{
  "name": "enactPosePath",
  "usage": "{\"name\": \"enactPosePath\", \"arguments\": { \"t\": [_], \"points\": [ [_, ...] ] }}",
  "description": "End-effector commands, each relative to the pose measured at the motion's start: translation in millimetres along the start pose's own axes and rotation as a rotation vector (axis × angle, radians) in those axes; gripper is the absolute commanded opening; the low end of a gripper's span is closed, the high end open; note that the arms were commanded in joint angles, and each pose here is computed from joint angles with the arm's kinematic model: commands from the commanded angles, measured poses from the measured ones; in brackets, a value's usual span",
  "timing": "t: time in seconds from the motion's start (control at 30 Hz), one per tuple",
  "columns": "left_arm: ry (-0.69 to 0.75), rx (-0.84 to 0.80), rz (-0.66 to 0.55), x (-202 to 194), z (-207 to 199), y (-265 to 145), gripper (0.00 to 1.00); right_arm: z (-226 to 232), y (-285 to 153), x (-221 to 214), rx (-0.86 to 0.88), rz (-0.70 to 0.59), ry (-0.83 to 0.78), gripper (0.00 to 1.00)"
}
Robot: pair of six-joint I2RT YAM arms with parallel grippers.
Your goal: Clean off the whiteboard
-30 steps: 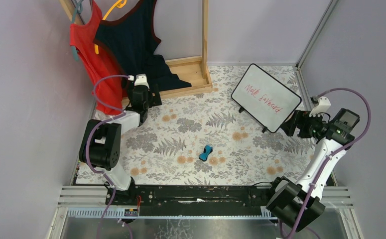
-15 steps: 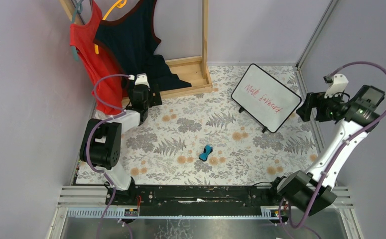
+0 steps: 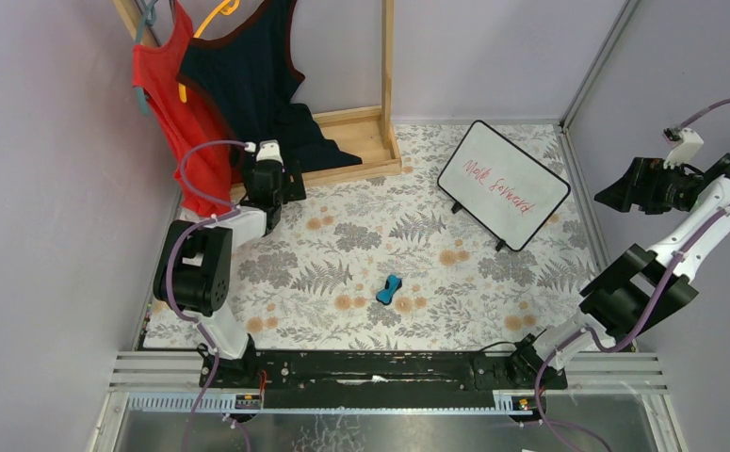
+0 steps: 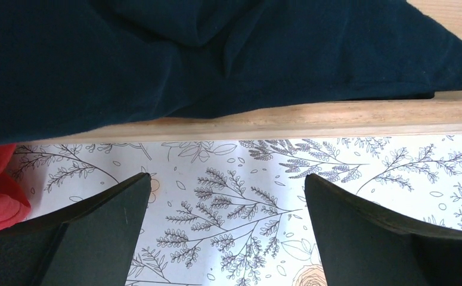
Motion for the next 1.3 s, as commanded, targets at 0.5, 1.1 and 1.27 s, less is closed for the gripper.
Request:
{"name": "enactPosePath", "arguments": {
  "t": [0.5, 1.1, 1.27],
  "points": [
    [0.135, -0.419, 0.188, -4.2, -132.5, -75.5, 0.94, 25.1, -0.7, 8.8, 0.114, -0.083, 0.09, 0.9],
    [0.231, -0.547, 0.442, -91.5, -167.1, -141.9, 0.87, 54.7, -4.6, -0.6, 0.118, -0.084, 0.096, 0.9],
    [0.291, -0.578, 0.496, -114.8, -182.5, -160.3, 0.82, 61.4, -5.9, -5.1, 0.098, -0.069, 0.08, 0.9]
  ]
}}
Point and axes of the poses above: each gripper's point midway between its finger pads, its own y axis out along the fingers, its own z axis along the line the jaws close on, x = y × z, the point moved 8 cm from there along -y, back along the fingers, and after that the axes turned 15 degrees about -y, right-handed, at the moved point
